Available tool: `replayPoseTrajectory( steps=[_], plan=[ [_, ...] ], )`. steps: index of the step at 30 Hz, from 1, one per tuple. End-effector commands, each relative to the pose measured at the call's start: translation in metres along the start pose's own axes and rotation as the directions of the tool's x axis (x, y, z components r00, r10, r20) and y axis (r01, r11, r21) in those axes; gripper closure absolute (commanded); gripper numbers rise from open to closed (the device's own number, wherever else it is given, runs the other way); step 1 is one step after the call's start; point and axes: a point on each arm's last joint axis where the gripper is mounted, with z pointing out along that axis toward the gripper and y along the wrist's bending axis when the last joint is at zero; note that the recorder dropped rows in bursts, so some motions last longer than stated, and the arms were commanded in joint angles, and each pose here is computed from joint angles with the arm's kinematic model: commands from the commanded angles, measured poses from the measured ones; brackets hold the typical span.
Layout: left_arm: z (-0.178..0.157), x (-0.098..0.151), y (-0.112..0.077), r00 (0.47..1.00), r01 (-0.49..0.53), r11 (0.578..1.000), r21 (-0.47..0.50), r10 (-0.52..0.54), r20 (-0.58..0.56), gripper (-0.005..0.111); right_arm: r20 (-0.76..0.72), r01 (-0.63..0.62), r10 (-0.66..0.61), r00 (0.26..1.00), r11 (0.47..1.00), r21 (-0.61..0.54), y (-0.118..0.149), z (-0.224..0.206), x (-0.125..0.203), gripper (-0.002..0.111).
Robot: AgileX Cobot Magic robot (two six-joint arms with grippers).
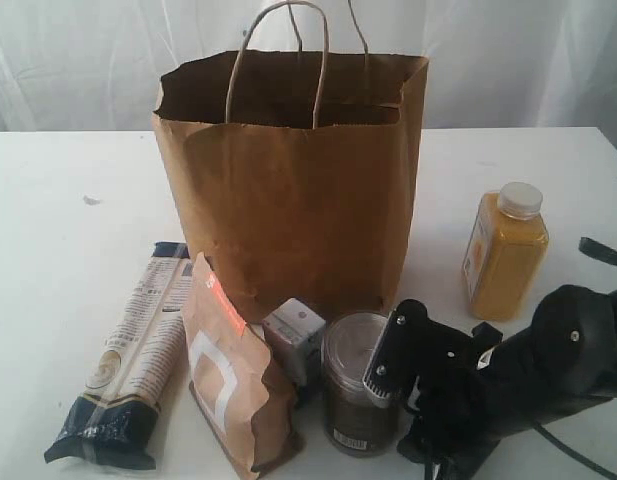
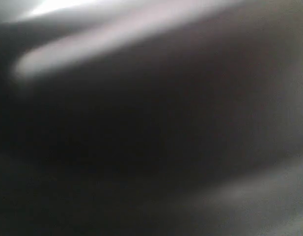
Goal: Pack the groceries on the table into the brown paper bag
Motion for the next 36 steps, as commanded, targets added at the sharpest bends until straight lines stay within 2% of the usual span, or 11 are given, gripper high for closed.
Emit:
replayPoseTrajectory(
  steps=[1, 5, 6, 9, 12, 17, 24, 29, 36],
  plan=[
    [0.0, 0.001, 0.0, 1.0, 0.005, 1.0, 0.008, -0.005, 0.002, 0.107, -0.016, -0.006, 0.006, 1.0, 1.0, -0.01, -0.003, 0.007, -0.001, 0.062],
    [0.0, 0.001, 0.0, 1.0, 0.005, 1.0, 0.008, -0.005, 0.002, 0.107, -0.03, -0.009, 0.009, 1.0, 1.0, -0.019, -0.003, 0.01, 0.001, 0.08],
    [0.0, 0.001, 0.0, 1.0, 0.005, 1.0, 0.008, -0.005, 0.002, 0.107, -0.031, -0.009, 0.009, 0.999, 1.0, -0.021, -0.002, 0.01, 0.001, 0.089],
    [0.0, 0.001, 0.0, 1.0, 0.005, 1.0, 0.008, -0.005, 0.002, 0.107, -0.038, -0.015, 0.013, 0.999, 0.999, -0.048, 0.0, 0.007, 0.001, 0.108],
    [0.0, 0.001, 0.0, 1.0, 0.005, 1.0, 0.008, -0.005, 0.002, 0.107, -0.006, -0.01, 0.009, 1.0, 0.997, -0.08, 0.006, -0.012, -0.002, 0.108],
    [0.0, 0.001, 0.0, 1.0, 0.005, 1.0, 0.008, -0.005, 0.002, 0.107, 0.076, -0.129, 0.138, 0.988, 0.985, -0.114, 0.017, -0.056, -0.008, 0.108],
    [0.0, 0.001, 0.0, 1.0, 0.005, 1.0, 0.008, -0.005, 0.002, 0.107, 0.234, -0.097, 0.125, 0.964, 0.987, -0.127, 0.03, -0.118, -0.016, 0.108],
    [0.0, 0.001, 0.0, 1.0, 0.005, 1.0, 0.008, -0.005, 0.002, 0.107, 0.438, -0.108, 0.122, 0.891, 0.993, -0.057, 0.029, -0.176, -0.034, 0.108],
    [0.0, 0.001, 0.0, 1.0, 0.005, 1.0, 0.008, -0.005, 0.002, 0.107, 0.608, -0.135, 0.127, 0.784, 0.99, -0.033, 0.019, -0.234, -0.07, 0.108]
  ],
)
